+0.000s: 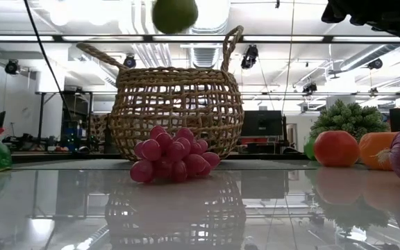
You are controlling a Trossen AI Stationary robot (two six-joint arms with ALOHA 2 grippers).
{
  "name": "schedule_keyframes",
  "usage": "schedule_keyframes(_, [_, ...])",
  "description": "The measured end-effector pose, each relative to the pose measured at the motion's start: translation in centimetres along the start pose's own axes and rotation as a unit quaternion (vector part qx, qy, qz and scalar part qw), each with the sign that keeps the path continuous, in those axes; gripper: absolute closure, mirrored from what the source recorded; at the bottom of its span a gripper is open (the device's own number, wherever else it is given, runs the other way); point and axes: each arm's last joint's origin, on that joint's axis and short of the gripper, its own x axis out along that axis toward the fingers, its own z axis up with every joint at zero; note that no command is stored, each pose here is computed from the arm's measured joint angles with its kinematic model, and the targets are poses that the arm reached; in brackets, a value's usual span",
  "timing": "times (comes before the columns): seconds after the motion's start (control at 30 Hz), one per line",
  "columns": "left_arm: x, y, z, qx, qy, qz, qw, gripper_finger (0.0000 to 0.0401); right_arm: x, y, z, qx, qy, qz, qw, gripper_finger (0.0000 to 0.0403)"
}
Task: Build produce basket
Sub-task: Put the green pear into the basket
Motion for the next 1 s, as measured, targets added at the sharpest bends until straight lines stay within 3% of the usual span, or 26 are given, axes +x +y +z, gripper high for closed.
schedule_keyframes(0.27, [8.1,5.1,-1.6,-0.020,0.055,0.061,0.996,0.0275,0.0,0.0,0.0,0.003,0.001,0.000,1.000,0.0390])
schedule_keyframes(0.5, [13.3,6.2,-4.3,-0.007,0.126,0.107,0.986,0.0272,0.0,0.0,-0.1,0.015,0.003,0.001,1.000,0.0390])
schedule_keyframes(1.0, [17.2,7.6,-6.8,-0.018,0.181,0.141,0.973,0.0264,0.0,0.0,-0.1,0.023,0.003,0.001,1.000,0.0390])
